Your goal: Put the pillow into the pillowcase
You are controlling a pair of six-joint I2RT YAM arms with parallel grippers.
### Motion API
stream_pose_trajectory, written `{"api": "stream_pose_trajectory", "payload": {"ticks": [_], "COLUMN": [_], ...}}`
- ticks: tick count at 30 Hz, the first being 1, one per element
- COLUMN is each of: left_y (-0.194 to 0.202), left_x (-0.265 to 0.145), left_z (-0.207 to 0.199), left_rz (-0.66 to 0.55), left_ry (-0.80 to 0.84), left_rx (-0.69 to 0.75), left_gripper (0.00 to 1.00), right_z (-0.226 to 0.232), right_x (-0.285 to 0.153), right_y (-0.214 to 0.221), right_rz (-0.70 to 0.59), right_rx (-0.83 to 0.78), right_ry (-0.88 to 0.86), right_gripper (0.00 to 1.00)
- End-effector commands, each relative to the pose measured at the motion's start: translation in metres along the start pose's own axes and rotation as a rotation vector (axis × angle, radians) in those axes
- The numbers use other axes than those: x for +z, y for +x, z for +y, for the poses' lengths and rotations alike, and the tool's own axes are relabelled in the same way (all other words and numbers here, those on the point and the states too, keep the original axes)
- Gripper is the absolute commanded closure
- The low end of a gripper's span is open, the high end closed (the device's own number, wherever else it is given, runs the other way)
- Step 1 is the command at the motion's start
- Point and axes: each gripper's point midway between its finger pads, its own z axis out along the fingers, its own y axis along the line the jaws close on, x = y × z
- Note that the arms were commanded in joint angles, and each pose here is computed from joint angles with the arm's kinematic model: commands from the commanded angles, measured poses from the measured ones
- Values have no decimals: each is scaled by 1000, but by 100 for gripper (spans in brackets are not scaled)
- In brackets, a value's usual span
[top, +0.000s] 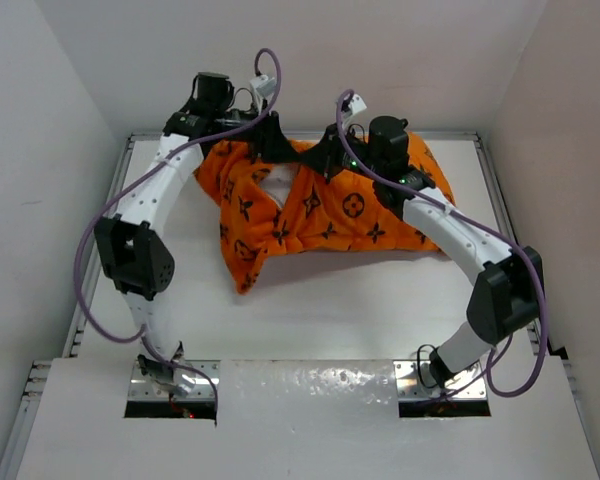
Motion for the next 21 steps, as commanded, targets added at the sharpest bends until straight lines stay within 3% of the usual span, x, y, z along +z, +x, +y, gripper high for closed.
{"api": "stream_pose_trajectory", "payload": {"ticks": [1,3,4,6,7,9,12,13,14,16,17,18,19,20,21], "left_y": [-5,-20,-34,-44,-48,-55,-22,14,36,104,127,153,179,200,218], "left_x": [-21,-46,-60,-84,-108,-130,-192,-198,-207,-221,-221,-215,-208,-195,-190], "left_z": [64,106,115,134,149,155,194,206,213,224,225,218,211,205,195], "left_rz": [-86,-100,-115,-136,-154,-171,-97,-8,40,177,228,287,370,396,435], "left_ry": [-116,-327,-397,-509,-586,-653,-858,-888,-914,-924,-906,-849,-771,-676,-621], "left_rx": [-190,-137,-88,-64,-55,-32,-50,-80,-101,-171,-185,-217,-191,-220,-263], "left_gripper": [30,24,23,20,19,11,12,17,42,69,77,75,70,48,35], "right_z": [10,9,6,-2,-23,-34,-47,-33,-39,-26,-33,-32,-31,-34,-35], "right_x": [0,0,0,-1,1,-6,-36,-55,-68,-93,-104,-109,-116,-129,-135], "right_y": [-55,-67,-71,-86,-67,-65,-3,-10,33,42,84,99,114,143,155], "right_rz": [-140,-143,-142,-147,-59,12,206,174,247,216,280,293,320,380,408], "right_rx": [-60,-87,-93,-110,-100,-99,-102,-113,-75,-19,37,69,91,140,158], "right_ry": [-18,2,21,74,152,221,300,294,310,327,360,362,370,408,419], "right_gripper": [100,99,88,49,18,1,1,11,31,91,100,98,88,52,41]}}
